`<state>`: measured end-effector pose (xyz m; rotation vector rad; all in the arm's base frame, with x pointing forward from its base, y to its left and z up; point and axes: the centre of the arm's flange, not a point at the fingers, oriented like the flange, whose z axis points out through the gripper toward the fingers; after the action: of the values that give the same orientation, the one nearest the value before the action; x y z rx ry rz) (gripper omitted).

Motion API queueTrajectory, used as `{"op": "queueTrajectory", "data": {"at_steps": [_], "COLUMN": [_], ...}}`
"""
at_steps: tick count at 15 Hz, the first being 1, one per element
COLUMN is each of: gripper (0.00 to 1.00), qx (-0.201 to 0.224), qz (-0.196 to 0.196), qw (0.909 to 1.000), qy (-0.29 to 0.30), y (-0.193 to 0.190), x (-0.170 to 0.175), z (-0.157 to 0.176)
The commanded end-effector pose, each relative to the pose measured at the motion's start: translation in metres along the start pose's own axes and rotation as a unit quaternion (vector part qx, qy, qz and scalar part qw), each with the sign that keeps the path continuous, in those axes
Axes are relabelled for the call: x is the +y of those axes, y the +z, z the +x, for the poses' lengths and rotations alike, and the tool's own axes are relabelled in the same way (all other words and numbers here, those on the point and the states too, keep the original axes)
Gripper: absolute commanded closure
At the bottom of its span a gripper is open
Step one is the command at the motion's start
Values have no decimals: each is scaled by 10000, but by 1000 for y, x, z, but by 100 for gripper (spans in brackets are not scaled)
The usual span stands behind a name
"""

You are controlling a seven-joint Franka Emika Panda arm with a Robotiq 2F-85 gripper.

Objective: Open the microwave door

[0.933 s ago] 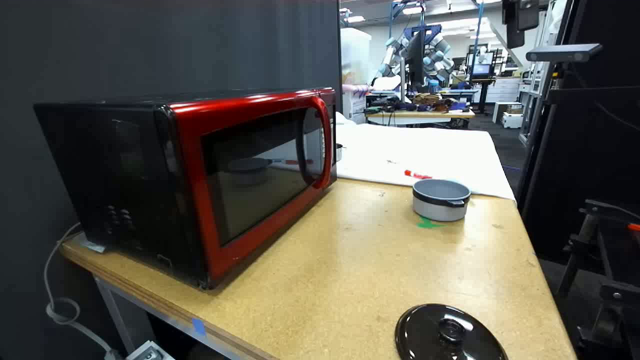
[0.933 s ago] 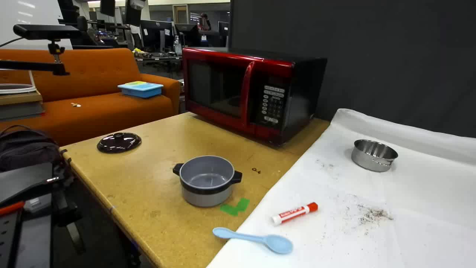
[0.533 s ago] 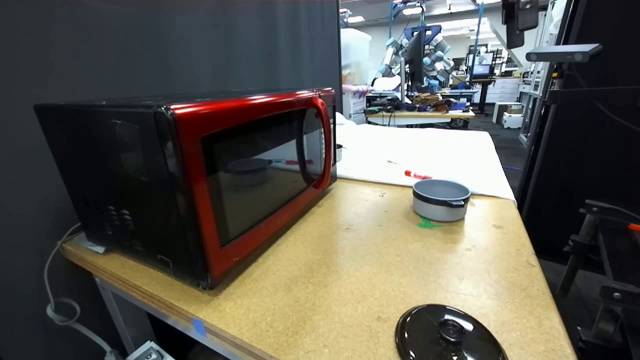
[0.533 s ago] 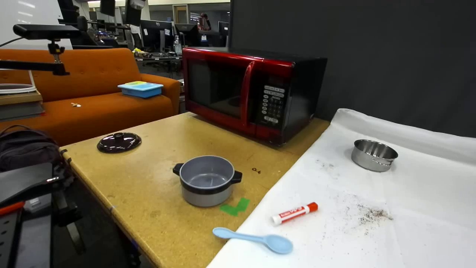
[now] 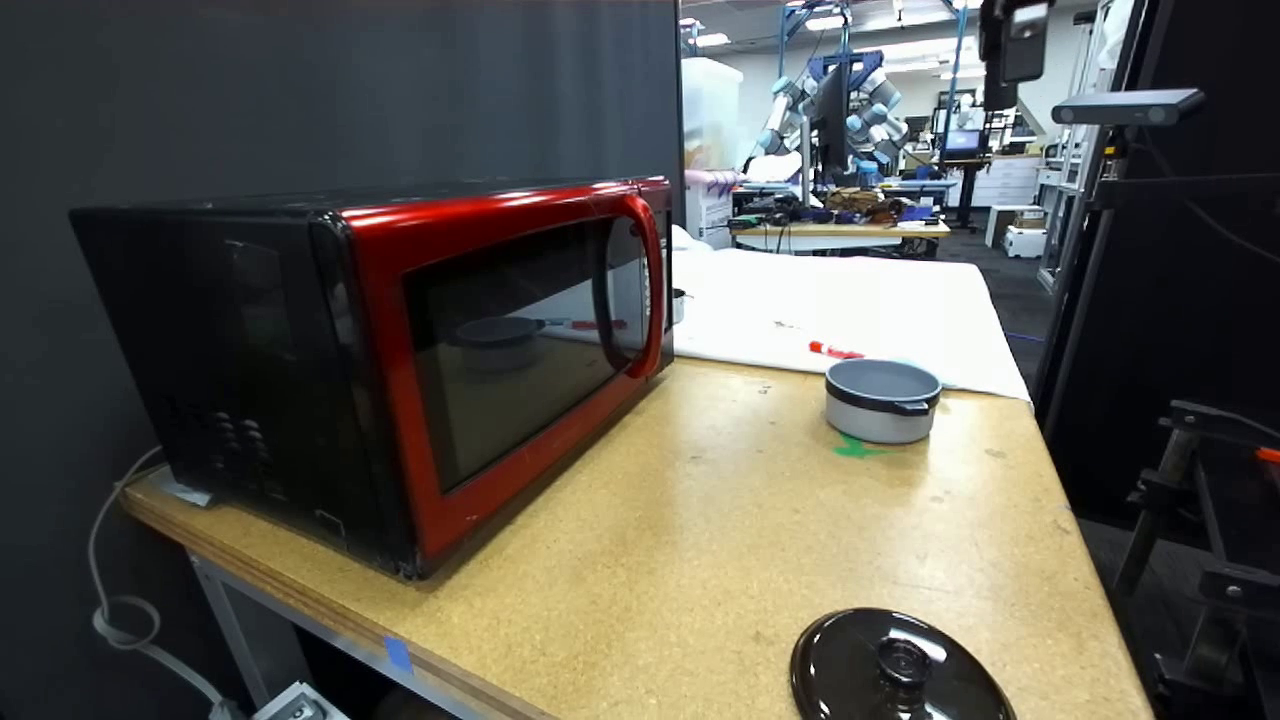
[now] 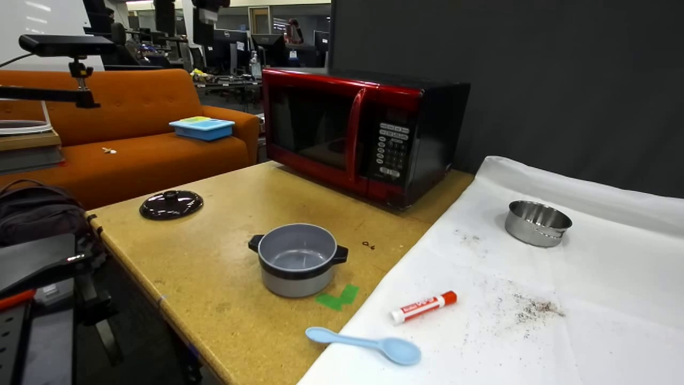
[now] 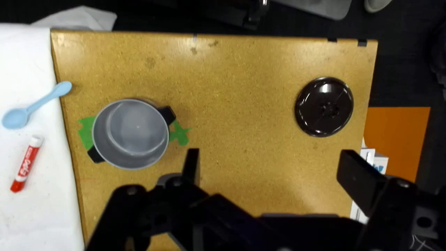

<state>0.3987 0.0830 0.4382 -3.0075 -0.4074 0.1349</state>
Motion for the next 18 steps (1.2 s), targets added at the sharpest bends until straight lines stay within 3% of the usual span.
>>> {"op": "queueTrajectory", "data": {"at_steps": [1,3,7,9,10,18], "gripper": [0,0,0,0,0,0], "qx": [906,1437,2282,2237,2209,2258], "qz": [-231,-396,-548,-654,-562,-647], "qw": [9956,9879,9685,9688,9706,9702], "qy": [104,421,835,843,767,599], "y": [26,36,44,44,43,44], "x": [-23,-27,-1,15,10,26], "z": [20,34,69,86,65,83]}}
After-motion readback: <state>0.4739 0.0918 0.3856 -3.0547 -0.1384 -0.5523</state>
